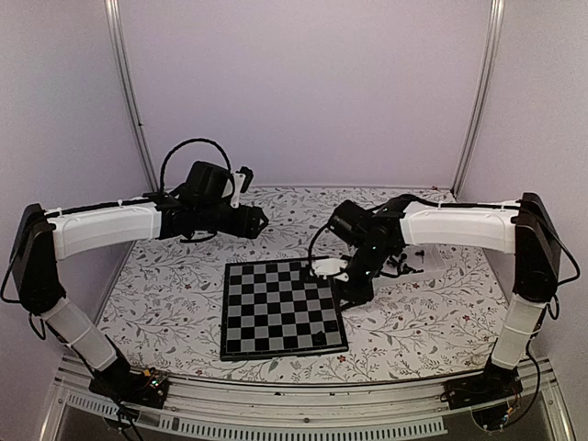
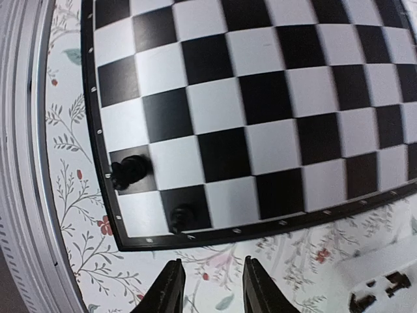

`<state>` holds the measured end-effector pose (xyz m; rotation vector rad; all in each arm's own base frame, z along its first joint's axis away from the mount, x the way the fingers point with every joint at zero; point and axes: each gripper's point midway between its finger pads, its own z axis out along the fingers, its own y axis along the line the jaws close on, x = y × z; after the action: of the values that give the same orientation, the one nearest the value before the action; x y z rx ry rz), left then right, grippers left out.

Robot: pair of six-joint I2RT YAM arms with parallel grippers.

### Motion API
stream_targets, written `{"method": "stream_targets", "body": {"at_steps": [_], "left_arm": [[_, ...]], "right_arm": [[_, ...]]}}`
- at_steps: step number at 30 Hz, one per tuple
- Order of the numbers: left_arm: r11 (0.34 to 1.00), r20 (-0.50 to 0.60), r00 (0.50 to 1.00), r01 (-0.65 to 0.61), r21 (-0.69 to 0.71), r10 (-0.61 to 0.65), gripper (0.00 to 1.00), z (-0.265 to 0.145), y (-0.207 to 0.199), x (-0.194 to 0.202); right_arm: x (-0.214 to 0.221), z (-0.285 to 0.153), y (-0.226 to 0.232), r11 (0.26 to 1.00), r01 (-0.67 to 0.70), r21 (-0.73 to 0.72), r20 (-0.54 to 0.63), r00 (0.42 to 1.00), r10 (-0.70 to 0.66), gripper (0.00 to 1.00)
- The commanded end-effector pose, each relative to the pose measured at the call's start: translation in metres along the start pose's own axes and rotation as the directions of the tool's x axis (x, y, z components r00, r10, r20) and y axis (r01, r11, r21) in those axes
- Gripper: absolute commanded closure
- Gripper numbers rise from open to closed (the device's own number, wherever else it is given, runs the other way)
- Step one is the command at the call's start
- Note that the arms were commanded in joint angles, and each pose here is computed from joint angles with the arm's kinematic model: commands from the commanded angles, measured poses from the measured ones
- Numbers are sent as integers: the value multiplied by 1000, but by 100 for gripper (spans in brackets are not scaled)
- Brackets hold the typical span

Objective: Set up the chess pieces on the board
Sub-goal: Pick up the chess piece from the storage box.

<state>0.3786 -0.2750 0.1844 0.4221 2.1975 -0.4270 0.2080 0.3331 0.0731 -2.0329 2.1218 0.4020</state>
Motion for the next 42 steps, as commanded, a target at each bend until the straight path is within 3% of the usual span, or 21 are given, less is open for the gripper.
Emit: {"method": "stream_targets", "body": {"at_steps": [1, 6, 9, 22, 42], "left_arm": [[1000, 39, 999, 16, 9, -16, 23, -9, 2, -14], [1000, 43, 999, 17, 22, -18, 25, -8, -1, -16], [999, 41, 999, 16, 29, -17, 25, -8, -2, -16], [1000, 25, 1000, 9, 30, -10, 25, -6, -2, -13], [999, 2, 1000, -1, 42, 1, 24, 7, -5, -9]], "right_arm": [[1, -66, -53, 990, -114, 83, 166, 981, 99, 67], [36, -86, -123, 930, -317, 185, 212, 937, 277, 75], [48, -81, -140, 908, -382, 173, 213, 914, 345, 76], [67, -19, -140, 907, -414, 74, 107, 908, 406, 71], [98, 1, -132, 894, -439, 92, -21, 897, 442, 68]]}}
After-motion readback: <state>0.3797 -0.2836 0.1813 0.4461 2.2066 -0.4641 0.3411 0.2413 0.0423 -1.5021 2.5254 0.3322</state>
